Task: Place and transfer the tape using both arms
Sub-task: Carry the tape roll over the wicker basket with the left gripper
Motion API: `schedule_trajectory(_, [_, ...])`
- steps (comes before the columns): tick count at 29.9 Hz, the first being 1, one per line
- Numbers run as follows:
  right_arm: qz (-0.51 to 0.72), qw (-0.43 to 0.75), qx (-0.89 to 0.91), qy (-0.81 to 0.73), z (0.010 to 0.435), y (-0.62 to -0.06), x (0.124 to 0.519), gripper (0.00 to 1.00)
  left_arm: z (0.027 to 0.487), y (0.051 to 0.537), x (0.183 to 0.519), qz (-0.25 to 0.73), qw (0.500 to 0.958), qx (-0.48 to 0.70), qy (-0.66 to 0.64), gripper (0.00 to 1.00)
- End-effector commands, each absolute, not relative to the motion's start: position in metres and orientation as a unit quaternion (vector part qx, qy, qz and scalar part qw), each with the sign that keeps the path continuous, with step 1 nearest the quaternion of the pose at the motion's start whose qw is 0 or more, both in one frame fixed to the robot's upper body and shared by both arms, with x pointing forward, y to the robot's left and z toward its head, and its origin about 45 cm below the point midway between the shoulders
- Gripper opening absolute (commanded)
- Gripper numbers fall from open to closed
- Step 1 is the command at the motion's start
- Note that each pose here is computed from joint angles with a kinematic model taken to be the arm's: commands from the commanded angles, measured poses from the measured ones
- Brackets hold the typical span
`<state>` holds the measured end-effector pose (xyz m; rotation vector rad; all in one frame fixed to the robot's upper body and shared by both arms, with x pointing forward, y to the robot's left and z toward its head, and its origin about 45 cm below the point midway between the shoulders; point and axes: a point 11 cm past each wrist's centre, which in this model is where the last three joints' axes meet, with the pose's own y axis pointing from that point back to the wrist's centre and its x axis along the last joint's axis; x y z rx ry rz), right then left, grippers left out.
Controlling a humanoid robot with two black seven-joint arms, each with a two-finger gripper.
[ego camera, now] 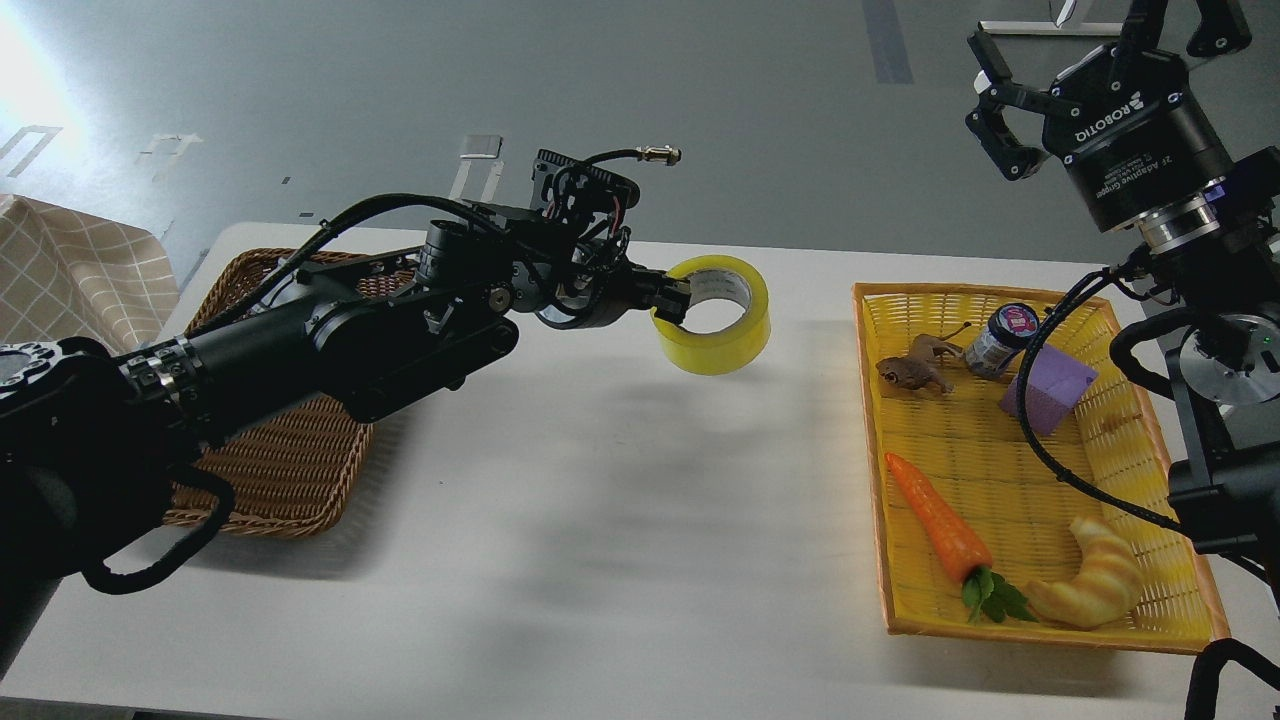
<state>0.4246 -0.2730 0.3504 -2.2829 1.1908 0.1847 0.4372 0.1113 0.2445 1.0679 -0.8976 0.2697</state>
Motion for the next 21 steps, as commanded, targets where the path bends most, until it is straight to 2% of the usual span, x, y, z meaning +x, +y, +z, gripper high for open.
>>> schedule_trajectory(1, [0.069,0.275,-0.850,0.444,0.349,-0.274,0.425,1.00,0.261,0.123,0.446,0.143,0.763,0.485,-0.403,0.00])
schedule_trajectory(9, [0.070,0.274,-0.850,0.444,0.349,-0.273,0.425,1.00,0.289,0.190,0.463,0.190,0.738,0.512,-0.396,0.00])
schedule_trajectory(21, [0.080,0.265,-0.856,0.438,0.342,-0.263,0.427,1.00,0.315,0.307,0.459,0.241,0.691,0.567,-0.378,0.00])
